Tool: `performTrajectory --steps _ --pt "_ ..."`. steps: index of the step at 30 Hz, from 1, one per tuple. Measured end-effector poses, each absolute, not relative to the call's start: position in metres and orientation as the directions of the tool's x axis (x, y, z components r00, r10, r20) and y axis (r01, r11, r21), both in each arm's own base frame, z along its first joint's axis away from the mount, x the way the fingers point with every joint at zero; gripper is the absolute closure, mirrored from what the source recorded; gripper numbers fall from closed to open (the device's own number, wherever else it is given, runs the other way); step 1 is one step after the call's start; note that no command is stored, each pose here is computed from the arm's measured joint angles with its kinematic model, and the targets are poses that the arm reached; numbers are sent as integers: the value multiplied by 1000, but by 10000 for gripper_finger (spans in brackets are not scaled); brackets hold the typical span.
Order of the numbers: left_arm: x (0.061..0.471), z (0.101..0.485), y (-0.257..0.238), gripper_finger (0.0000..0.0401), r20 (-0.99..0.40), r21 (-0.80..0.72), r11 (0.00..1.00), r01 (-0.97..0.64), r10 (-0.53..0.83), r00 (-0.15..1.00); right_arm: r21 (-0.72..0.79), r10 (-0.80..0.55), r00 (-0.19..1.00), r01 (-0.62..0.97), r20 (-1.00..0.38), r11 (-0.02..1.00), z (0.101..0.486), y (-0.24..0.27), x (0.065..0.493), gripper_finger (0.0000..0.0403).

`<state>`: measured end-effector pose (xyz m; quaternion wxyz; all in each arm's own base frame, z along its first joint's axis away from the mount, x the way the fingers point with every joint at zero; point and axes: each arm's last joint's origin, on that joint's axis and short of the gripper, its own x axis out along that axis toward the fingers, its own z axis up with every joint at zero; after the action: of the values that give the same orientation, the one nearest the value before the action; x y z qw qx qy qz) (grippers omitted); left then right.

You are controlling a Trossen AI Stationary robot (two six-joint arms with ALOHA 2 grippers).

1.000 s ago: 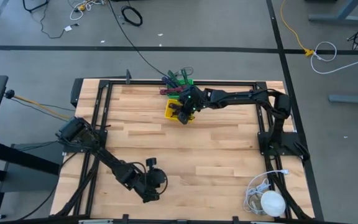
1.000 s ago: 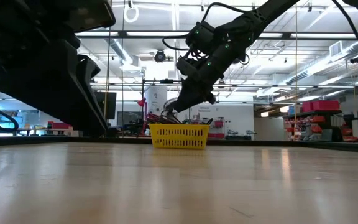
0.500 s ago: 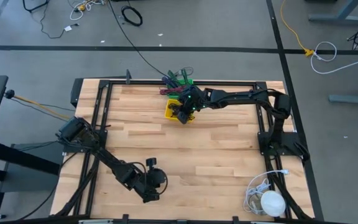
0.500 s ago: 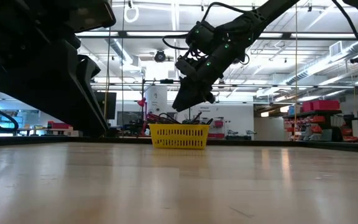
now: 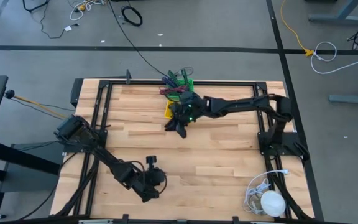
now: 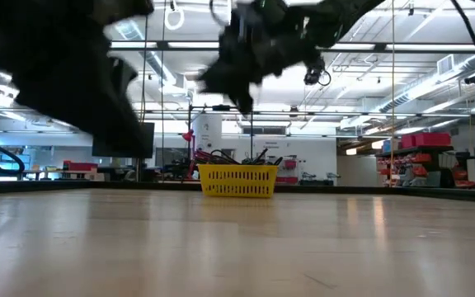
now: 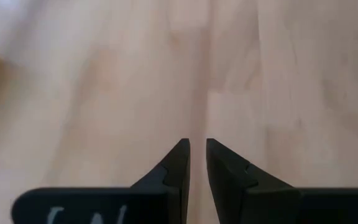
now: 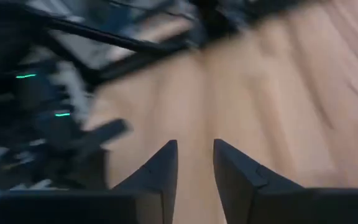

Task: Pick & Place USB Port
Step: Return to Home Position

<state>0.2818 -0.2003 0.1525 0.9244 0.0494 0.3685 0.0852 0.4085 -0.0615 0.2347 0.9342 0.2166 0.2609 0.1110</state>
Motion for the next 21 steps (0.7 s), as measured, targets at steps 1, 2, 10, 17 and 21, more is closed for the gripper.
performTrajectory --steps 1,2,10,17,21 --pt "282 160 -198 344 -654 163 979 -125 202 729 455 339 848 -133 -408 881 244 -53 408 302" --pt "281 167 -197 344 -637 177 976 -125 211 741 434 355 859 -177 -370 883 255 -45 407 306" --pt "257 234 -173 344 -465 328 917 -226 364 807 217 464 854 -419 -235 881 334 22 362 338" --pt "209 245 -138 344 -409 307 901 -306 415 812 130 340 897 -316 -283 940 330 71 301 360" --pt "180 235 -115 344 -371 242 901 -360 429 824 98 221 939 -202 -262 975 312 83 263 367"
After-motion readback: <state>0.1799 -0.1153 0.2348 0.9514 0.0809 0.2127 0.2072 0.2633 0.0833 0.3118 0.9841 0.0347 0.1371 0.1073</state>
